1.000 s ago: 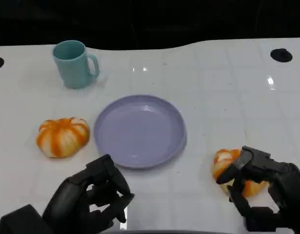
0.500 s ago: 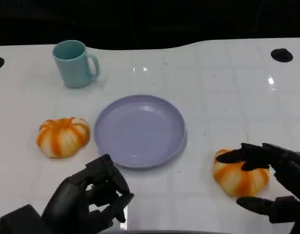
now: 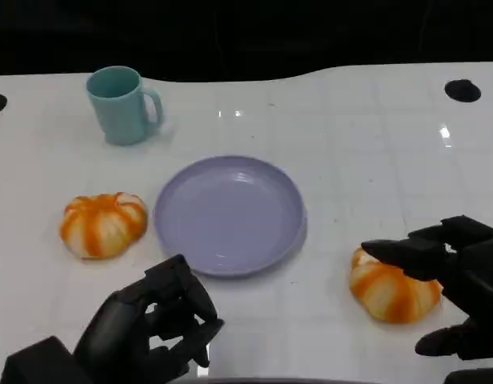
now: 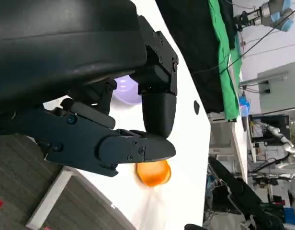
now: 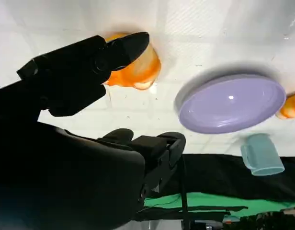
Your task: Grasp the bread from the table and place it into the plate.
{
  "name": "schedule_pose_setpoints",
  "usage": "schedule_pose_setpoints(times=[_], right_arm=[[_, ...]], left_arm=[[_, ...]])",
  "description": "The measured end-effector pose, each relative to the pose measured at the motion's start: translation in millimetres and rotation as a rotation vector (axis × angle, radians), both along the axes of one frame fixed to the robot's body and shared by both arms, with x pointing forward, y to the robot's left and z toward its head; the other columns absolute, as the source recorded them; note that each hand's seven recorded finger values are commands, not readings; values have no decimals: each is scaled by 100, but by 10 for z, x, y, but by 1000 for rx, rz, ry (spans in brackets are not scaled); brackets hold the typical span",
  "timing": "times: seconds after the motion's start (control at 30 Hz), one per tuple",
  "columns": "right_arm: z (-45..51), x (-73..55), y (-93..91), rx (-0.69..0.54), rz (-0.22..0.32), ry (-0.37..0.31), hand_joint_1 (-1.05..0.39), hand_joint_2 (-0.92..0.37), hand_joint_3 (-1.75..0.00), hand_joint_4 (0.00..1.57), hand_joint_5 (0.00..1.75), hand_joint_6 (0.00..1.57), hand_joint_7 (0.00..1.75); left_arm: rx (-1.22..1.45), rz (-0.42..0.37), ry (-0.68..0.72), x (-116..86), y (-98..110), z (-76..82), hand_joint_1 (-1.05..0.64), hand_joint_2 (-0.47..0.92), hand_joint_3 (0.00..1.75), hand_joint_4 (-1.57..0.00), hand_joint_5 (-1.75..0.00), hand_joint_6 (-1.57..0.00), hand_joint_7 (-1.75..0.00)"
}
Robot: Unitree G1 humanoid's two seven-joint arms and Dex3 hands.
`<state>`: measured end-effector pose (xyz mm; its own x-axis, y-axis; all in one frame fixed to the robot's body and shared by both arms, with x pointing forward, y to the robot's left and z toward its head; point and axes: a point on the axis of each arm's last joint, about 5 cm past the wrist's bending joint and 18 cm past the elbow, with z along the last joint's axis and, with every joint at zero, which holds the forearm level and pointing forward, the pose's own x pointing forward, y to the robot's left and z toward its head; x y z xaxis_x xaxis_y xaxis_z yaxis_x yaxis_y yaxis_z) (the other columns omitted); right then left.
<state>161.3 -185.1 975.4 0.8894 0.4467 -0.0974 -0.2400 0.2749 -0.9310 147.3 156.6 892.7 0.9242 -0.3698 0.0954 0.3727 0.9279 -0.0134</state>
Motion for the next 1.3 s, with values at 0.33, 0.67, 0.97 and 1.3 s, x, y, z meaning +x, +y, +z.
schedule_pose_setpoints(times=[0.33,0.67,0.97,1.3], right_arm=[[-188,249,90,-122,-8,11,-42,-77,-1,13,48,42,3],[-442,518,153,-198,-51,104,-45,-86,-1,23,31,45,1],[-635,695,244,-204,-87,183,-46,-92,-2,38,26,55,3],[-754,915,408,-125,-175,175,-33,-92,-8,73,41,85,12]], left_arm=[[-13,2,0,-2,-25,-2,-56,92,40,-69,-175,-47,-175],[-11,2,-4,-15,-31,7,-57,92,40,-70,-175,-48,-175],[-13,10,-7,-44,-34,23,-57,92,40,-69,-175,-47,-174],[-18,10,-10,-58,-52,60,-54,92,41,-65,-175,-44,-175]])
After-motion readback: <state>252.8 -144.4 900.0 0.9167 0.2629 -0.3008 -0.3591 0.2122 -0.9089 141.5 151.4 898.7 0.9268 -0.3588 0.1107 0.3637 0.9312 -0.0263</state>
